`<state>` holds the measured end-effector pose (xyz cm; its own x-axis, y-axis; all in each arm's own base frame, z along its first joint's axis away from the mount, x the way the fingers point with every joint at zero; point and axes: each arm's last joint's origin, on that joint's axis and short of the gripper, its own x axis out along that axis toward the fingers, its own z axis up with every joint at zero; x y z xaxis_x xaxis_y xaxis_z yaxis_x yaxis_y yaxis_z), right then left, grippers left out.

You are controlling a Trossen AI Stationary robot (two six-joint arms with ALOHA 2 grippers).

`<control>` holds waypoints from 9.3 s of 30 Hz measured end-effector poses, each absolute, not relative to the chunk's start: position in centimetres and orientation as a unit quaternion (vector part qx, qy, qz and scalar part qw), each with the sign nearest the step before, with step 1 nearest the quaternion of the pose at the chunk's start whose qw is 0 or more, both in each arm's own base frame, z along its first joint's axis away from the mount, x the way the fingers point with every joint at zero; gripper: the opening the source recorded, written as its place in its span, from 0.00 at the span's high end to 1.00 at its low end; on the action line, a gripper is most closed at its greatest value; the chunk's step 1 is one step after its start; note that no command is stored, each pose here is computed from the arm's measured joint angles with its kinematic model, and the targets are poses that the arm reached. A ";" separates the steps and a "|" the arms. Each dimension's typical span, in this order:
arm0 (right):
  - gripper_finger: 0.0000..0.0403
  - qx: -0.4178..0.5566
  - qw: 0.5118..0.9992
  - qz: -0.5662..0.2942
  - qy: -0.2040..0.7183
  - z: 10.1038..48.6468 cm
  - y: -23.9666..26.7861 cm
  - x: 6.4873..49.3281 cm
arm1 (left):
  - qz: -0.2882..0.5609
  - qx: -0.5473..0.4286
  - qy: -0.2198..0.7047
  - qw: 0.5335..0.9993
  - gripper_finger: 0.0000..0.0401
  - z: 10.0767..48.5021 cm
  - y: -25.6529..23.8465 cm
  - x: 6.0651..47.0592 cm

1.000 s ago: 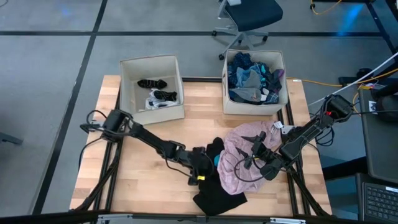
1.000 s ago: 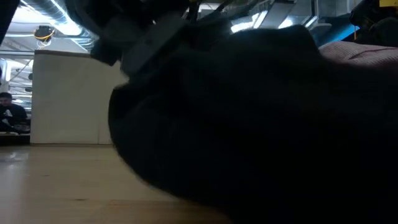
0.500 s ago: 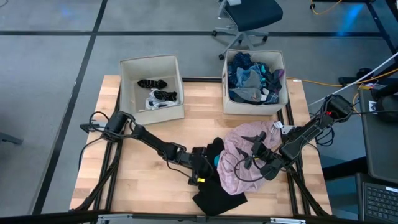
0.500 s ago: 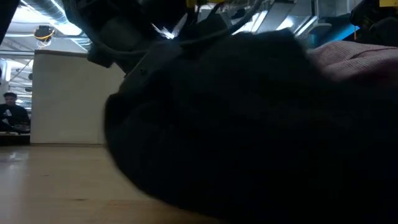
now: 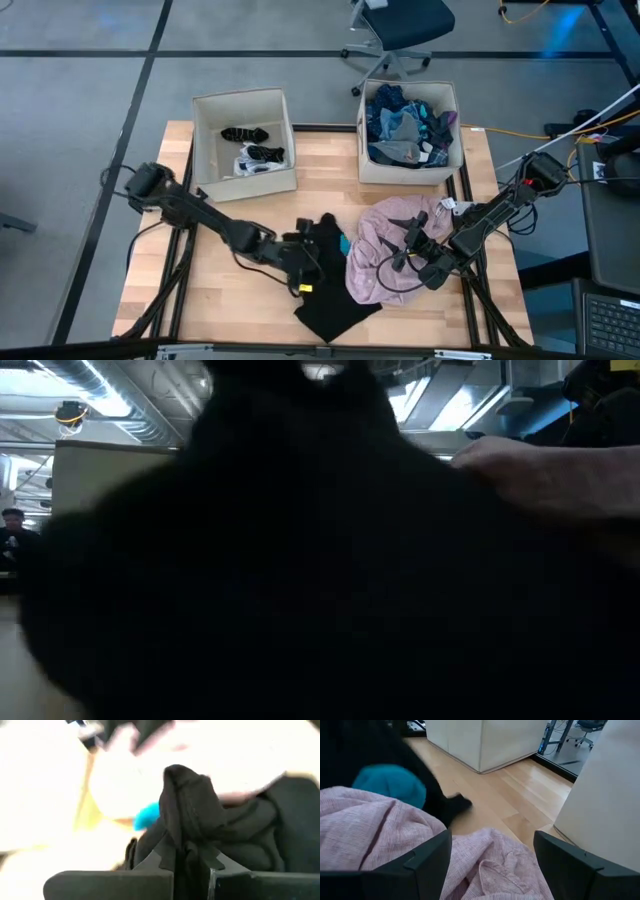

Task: Sort clothes
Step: Put the black cloth into the left laundry bin, then put the light blue sock into the right laundry bin

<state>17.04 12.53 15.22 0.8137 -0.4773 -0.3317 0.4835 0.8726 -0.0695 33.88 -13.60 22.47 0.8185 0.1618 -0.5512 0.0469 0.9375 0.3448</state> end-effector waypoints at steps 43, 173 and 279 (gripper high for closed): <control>0.30 0.009 0.952 -0.253 0.171 15.2 12.5 17.0 | 0.384 0.266 -0.189 0.864 0.96 49.6 -1.7 15.6; 0.30 0.003 0.951 -0.267 0.157 15.3 12.5 17.0 | 0.412 -0.120 0.219 0.876 0.64 17.9 -8.8 15.3; 0.30 -0.022 0.952 -0.270 0.145 14.7 13.1 17.7 | 0.041 -0.025 0.208 0.977 0.52 24.7 -8.8 29.0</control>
